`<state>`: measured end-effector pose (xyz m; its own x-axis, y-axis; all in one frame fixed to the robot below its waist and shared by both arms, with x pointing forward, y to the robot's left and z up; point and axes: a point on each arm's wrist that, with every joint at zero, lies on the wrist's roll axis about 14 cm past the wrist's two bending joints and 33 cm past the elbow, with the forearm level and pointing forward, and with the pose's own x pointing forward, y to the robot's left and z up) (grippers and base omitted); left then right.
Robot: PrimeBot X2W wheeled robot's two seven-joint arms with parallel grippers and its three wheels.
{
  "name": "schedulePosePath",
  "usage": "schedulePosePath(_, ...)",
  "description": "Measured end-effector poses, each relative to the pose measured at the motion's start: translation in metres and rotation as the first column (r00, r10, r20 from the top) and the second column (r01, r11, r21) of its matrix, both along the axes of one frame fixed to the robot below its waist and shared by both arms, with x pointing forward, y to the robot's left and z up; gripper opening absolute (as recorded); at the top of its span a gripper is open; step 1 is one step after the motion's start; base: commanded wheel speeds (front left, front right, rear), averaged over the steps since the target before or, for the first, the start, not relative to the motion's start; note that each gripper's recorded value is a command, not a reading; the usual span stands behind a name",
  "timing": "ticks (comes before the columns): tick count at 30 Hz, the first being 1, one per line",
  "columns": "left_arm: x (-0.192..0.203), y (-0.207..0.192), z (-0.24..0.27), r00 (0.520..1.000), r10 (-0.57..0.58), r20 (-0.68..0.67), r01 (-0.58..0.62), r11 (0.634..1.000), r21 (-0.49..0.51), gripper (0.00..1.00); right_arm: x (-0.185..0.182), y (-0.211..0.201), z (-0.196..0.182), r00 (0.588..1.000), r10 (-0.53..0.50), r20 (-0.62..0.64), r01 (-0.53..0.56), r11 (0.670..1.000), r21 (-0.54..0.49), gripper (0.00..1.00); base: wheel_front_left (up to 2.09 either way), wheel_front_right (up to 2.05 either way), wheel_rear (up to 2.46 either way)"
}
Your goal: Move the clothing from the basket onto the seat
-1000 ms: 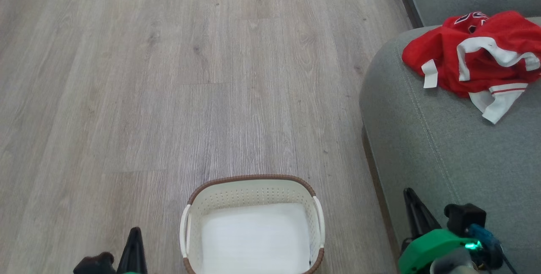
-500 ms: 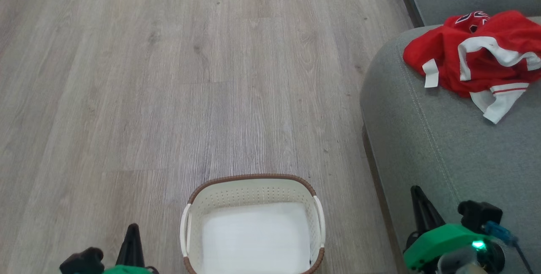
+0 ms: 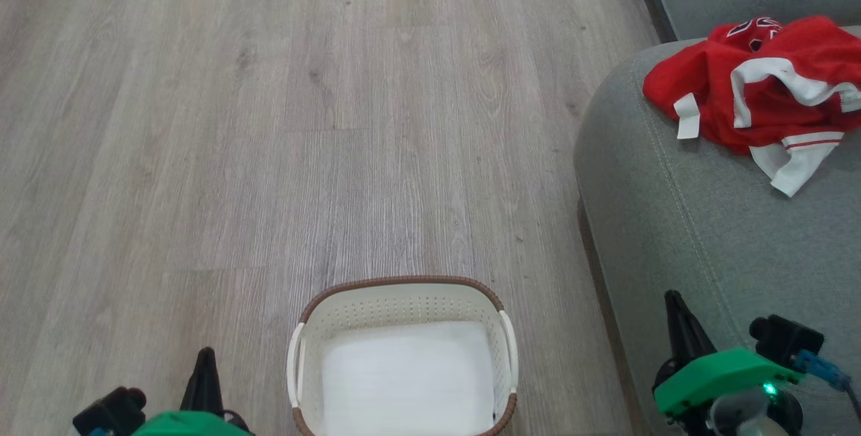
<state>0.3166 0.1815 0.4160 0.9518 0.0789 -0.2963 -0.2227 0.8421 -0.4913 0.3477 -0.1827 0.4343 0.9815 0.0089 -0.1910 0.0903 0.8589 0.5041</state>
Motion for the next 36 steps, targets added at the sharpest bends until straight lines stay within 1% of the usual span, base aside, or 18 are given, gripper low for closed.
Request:
schedulePosePath(9, 0.006, -0.001, 0.003, 1.0, 0.017, 0.009, -0.016, 0.996, -0.088, 0.0, 0.002, -0.004, 0.002, 1.0, -0.031, -0.003, 0.031, 0.996, 0.087, 0.0, 0.0, 0.0, 0.0)
schedulePosePath(19, 0.011, 0.002, 0.005, 0.999, 0.045, 0.006, -0.043, 0.979, -0.198, 0.0, 0.007, -0.008, 0.007, 0.998, -0.066, -0.001, 0.065, 0.978, 0.197, 0.0, 0.0, 0.0, 0.0)
schedulePosePath(25, 0.016, 0.002, 0.009, 0.998, 0.058, 0.018, -0.051, 0.963, -0.266, 0.0, 0.008, -0.009, 0.008, 0.997, -0.082, -0.007, 0.081, 0.962, 0.262, 0.0, 0.0, 0.0, 0.0)
schedulePosePath(36, 0.023, 0.0, 0.015, 0.997, 0.072, 0.026, -0.057, 0.921, -0.385, 0.0, 0.01, -0.014, 0.011, 0.993, -0.114, -0.014, 0.111, 0.919, 0.379, 0.0, 0.0, 0.0, 0.0)
